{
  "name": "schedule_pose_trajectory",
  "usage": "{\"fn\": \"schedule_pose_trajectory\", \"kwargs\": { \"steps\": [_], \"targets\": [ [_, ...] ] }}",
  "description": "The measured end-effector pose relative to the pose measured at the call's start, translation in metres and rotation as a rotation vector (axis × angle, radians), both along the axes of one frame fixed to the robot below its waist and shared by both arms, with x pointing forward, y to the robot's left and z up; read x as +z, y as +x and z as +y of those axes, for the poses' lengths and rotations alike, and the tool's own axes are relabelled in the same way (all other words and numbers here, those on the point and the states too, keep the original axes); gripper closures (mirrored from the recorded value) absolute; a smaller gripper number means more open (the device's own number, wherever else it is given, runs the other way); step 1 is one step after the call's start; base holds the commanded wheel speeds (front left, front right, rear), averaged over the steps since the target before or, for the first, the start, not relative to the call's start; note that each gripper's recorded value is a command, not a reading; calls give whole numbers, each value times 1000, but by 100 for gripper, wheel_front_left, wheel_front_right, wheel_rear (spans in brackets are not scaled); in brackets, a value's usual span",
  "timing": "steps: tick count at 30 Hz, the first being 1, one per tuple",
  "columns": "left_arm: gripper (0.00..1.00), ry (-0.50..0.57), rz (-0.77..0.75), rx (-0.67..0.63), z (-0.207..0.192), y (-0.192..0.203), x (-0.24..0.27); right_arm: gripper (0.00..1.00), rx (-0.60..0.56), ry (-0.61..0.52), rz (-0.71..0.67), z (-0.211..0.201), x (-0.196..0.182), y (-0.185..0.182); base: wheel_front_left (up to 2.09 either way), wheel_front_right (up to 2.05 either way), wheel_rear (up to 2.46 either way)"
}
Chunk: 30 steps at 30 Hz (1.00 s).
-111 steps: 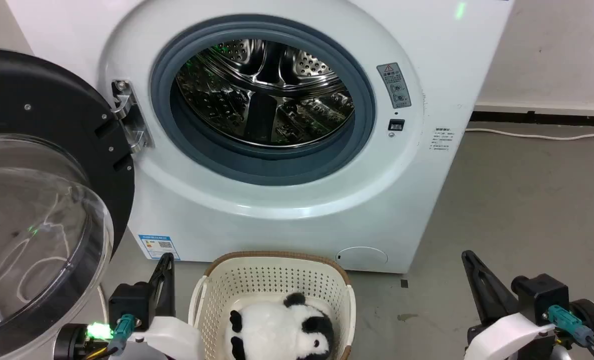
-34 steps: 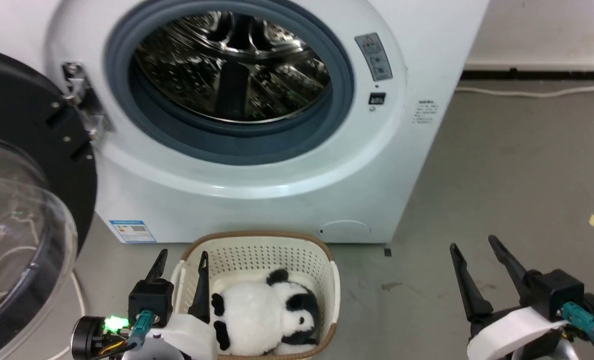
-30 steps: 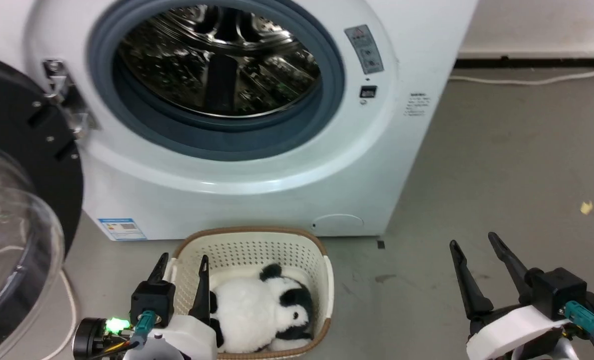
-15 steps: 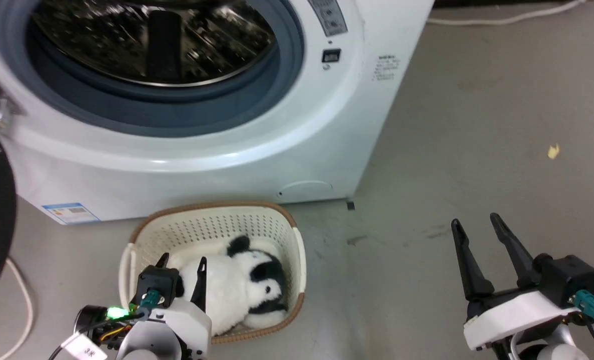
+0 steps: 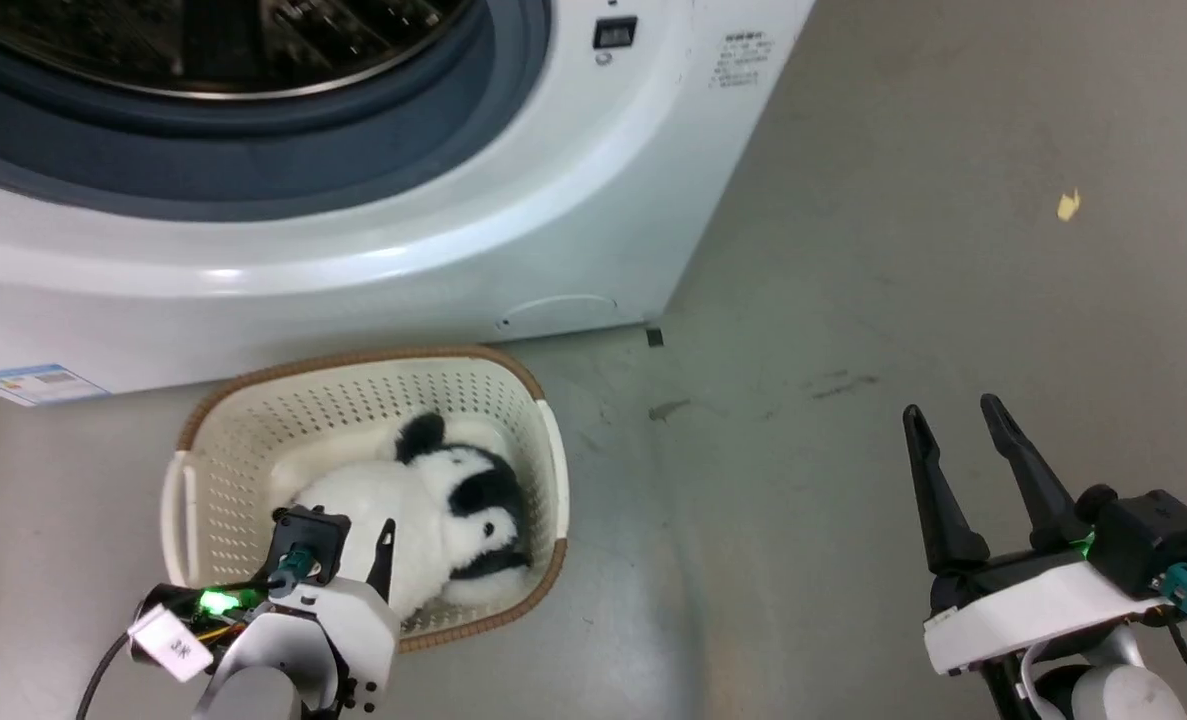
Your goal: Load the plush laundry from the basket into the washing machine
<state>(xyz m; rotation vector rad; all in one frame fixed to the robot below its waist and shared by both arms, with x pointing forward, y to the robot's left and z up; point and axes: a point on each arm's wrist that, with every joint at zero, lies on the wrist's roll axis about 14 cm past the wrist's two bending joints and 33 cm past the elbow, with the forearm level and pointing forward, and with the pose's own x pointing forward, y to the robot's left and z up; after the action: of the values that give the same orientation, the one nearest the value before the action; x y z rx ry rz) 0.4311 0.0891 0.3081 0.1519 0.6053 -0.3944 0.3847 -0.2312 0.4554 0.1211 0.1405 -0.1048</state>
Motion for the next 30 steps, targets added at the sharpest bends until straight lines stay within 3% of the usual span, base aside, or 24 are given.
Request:
{"fn": "schedule_pose_trajectory", "kwargs": {
  "steps": [16,30],
  "targets": [
    [0,88,189,-108,-6,5,-70,0,-67,36,55,-17,-27,0,0,0,0],
    [0,284,395,-259,-9,18,-138,0,-136,64,115,-33,-57,2,0,0,0]
  ]
}}
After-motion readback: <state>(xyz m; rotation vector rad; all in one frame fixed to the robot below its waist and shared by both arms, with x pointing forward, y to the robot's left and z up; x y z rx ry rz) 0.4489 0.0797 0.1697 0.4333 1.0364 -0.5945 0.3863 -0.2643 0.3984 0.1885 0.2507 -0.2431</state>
